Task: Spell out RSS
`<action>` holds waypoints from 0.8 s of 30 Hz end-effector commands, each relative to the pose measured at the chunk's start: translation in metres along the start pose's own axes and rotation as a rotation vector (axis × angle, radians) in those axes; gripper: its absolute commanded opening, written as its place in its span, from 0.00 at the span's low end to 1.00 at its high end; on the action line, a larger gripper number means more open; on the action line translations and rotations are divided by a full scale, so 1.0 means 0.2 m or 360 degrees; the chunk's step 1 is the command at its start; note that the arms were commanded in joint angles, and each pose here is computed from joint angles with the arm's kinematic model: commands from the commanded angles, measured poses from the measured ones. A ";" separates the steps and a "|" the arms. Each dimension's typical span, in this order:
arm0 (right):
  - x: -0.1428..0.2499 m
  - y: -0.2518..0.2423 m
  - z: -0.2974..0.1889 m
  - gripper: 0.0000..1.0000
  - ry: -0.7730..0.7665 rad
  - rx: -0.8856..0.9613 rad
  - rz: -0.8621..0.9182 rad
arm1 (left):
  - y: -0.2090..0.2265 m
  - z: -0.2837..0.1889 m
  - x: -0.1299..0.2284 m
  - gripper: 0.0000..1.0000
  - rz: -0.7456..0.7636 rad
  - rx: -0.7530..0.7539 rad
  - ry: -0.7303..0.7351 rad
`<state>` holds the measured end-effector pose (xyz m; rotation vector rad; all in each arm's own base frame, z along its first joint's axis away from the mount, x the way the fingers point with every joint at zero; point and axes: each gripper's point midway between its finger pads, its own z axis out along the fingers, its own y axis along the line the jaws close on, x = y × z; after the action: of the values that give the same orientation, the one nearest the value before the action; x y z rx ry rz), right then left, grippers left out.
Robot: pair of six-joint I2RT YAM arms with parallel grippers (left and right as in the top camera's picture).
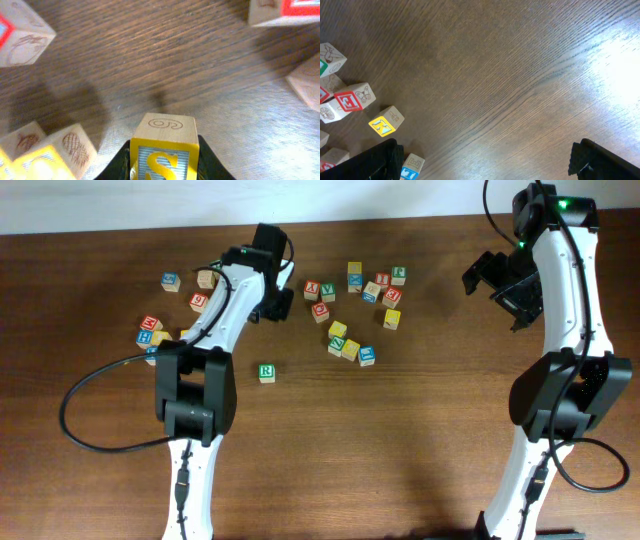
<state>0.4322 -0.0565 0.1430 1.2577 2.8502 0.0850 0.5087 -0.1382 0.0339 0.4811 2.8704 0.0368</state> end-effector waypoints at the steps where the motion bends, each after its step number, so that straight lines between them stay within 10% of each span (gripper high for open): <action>1: -0.01 0.00 -0.07 0.98 -0.0053 -0.0032 0.0005 | -0.07 -0.18 -0.10 0.21 -0.0116 0.0183 -0.0072; 7: -0.01 0.00 -0.07 0.98 -0.0053 -0.0032 0.0005 | -0.24 -0.55 -0.02 0.25 -0.0202 0.0519 0.0048; 24: -0.01 0.00 -0.07 0.98 -0.0053 -0.0032 0.0005 | -0.39 -0.49 0.42 0.20 -0.0212 0.0594 0.0637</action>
<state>0.4322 -0.0565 0.1430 1.2571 2.8505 0.0850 0.3949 -0.1799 0.1009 0.3921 3.2908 -0.4178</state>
